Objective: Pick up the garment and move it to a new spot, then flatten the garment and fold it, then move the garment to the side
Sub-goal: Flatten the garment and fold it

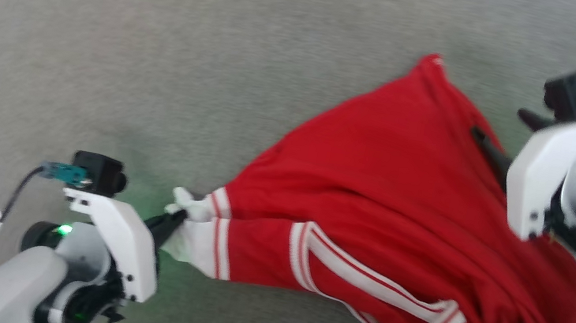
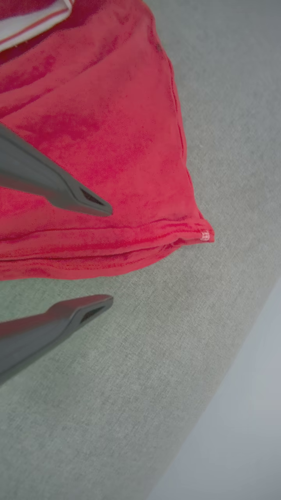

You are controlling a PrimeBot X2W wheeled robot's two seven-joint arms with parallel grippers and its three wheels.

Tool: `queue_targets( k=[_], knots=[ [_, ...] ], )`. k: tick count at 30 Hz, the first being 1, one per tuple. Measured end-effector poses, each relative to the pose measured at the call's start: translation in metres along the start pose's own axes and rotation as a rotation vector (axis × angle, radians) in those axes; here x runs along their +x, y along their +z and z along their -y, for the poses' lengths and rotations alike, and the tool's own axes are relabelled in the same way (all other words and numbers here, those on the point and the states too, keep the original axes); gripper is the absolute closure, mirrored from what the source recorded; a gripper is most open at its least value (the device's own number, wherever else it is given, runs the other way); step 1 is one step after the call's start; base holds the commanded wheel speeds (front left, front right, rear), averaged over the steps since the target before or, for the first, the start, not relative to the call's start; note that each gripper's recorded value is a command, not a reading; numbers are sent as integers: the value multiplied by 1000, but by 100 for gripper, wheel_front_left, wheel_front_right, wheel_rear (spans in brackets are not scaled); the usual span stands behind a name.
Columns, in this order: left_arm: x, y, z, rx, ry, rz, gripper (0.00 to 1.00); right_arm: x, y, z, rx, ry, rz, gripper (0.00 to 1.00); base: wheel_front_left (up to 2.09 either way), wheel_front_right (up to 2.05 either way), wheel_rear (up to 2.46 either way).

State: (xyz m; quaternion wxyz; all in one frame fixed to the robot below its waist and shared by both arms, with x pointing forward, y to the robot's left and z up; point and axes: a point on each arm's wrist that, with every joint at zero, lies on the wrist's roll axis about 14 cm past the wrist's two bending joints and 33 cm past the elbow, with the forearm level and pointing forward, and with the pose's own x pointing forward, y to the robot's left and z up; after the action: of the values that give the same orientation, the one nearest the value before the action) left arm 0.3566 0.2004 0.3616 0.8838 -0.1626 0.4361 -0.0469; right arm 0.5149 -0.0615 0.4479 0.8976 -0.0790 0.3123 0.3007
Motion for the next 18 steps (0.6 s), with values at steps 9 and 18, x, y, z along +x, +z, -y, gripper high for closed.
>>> queue_targets(
  k=[9,18],
  knots=[
    [-10,-14,-14,-67,37,4,100,76,-10,-18,-82,89,-215,0,0,0,0],
    [-17,-25,-29,-108,75,5,100,99,-34,-32,-117,154,-502,100,0,0,0]
  ],
)
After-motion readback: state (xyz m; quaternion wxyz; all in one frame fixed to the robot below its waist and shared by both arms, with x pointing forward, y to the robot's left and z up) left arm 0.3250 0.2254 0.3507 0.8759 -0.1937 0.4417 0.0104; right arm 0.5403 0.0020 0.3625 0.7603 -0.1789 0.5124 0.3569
